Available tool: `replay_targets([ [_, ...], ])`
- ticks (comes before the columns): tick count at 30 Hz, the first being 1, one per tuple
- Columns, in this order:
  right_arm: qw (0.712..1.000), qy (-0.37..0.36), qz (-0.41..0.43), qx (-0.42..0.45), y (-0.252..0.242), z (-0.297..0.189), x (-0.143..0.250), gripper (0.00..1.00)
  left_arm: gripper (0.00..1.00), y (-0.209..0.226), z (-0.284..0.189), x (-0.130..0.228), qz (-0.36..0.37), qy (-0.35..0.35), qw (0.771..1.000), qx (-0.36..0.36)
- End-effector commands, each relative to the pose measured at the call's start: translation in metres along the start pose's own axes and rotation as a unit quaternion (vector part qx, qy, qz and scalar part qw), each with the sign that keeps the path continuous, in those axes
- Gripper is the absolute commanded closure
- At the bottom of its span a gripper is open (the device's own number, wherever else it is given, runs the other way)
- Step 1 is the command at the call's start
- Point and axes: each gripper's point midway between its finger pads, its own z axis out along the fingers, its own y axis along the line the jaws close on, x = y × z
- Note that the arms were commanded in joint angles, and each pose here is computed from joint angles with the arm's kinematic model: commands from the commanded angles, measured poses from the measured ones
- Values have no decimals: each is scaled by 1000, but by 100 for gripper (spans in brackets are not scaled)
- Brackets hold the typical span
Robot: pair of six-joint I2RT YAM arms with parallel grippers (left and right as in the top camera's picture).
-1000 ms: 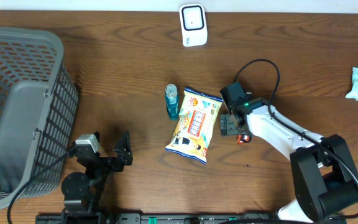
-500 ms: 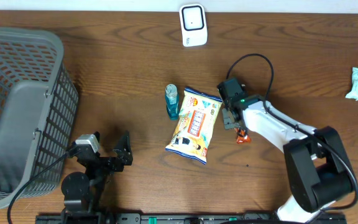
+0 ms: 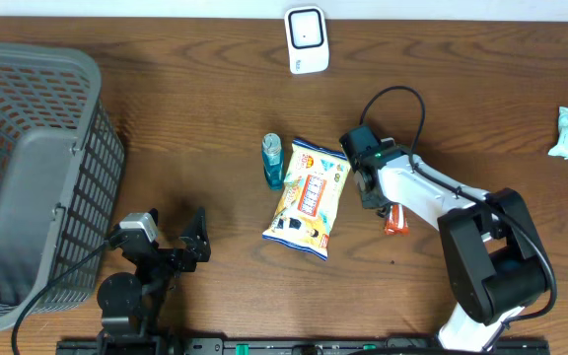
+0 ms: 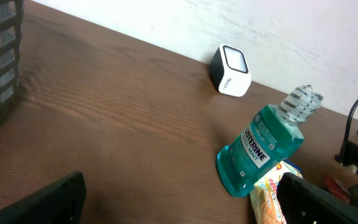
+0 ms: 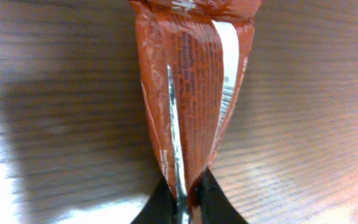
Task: Scan the item barcode
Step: 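Grasp the red-orange packet with the right gripper and lift it, then raise the red packet to the white scanner with the right gripper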
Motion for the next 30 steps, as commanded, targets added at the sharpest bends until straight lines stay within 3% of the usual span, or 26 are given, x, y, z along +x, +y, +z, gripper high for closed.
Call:
replay_targets([
  [1,990,136,-32,-35,21,40,77,97,2,3,2,13,-4,20,1000,-1],
  [9,989,121,-69,-49,25,40,70,99,2,3,2,13,-4,20,1000,-1],
  [13,991,84,-92,-50,24,26,38,99,2,3,2,13,-4,20,1000,-1],
  [17,991,-12,-128,-45,19,-7,-17,99,2,3,2,13,-4,20,1000,-1],
  [22,958,-134,-247,-52,28,-60,-57,99,2,3,2,13,-4,20,1000,-1],
  [26,919,-203,-333,-50,33,-106,-65,99,2,3,2,13,-4,20,1000,-1],
  [30,888,-266,-366,-77,39,-149,-68,99,2,3,2,13,-4,20,1000,-1],
])
